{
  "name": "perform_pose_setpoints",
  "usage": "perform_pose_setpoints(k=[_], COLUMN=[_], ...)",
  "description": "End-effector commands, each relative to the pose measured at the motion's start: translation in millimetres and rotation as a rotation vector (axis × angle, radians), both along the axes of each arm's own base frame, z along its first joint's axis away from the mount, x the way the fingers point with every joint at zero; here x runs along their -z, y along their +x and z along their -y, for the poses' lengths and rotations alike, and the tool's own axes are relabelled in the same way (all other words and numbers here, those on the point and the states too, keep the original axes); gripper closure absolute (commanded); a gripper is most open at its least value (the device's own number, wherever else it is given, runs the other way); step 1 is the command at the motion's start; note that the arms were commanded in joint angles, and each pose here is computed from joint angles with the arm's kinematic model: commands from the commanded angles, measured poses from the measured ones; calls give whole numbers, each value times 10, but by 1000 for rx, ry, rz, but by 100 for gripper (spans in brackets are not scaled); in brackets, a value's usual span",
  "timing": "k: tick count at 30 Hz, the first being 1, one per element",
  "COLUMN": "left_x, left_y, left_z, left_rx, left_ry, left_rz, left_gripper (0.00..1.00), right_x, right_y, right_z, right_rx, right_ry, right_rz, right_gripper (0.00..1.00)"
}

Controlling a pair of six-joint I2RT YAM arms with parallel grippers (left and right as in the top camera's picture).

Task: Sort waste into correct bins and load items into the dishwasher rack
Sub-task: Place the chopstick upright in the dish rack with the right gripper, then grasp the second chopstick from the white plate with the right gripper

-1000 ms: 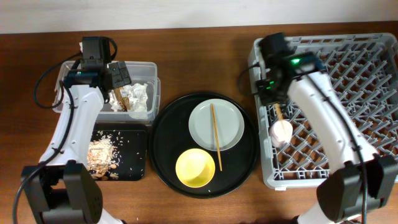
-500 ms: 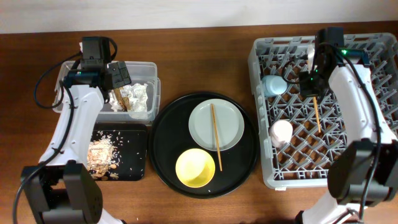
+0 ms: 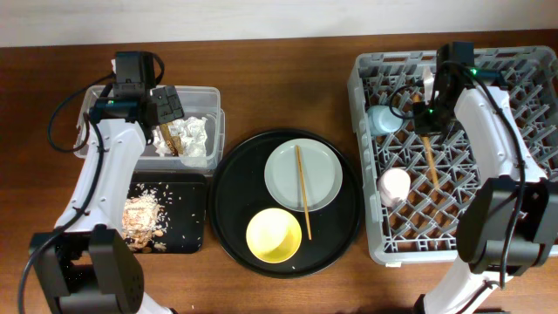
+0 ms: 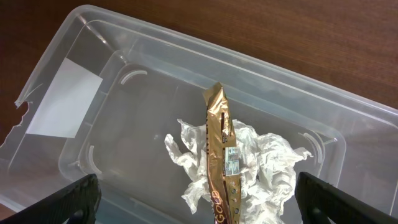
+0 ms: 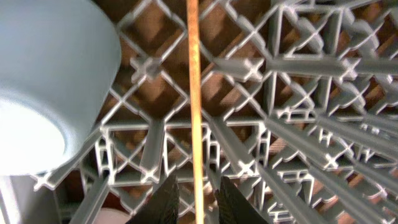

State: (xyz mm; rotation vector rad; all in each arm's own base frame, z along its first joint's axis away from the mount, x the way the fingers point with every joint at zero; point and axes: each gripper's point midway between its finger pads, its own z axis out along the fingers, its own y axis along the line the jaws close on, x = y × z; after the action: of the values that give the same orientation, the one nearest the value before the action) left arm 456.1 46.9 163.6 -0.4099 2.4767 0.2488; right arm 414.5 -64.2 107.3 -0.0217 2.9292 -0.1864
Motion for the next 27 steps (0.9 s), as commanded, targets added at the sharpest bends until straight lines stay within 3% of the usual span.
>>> perform_pose_setpoints(k=[1,4,8,9,16,27], left_x=[60,60,60,60,60,60], left_y=[-5,-5,-5,-5,-5,-5], left_z=[-9,-11,-9,-9,-9,-9], left_rx=[3,3,3,3,3,3], left_ry=[-1,0,0,0,0,-1], left_rz=[-14,-14,-14,-14,-14,-14], left_gripper=[1,1,1,1,1,1], right_x=[-196,-459,-857,-872,-261,610], right_y=[19,-53,-338,-421,-831,-902], right_z=[3,-175,-1065,-1202,-2096,-2673], right_rx=[36,34,-81,-107,-188,-282], right_ry=[18,116,542,579,516,354], right_rz=[15,3,-76,-110,-302,-178], right_gripper=[75,72,67,66,56,44])
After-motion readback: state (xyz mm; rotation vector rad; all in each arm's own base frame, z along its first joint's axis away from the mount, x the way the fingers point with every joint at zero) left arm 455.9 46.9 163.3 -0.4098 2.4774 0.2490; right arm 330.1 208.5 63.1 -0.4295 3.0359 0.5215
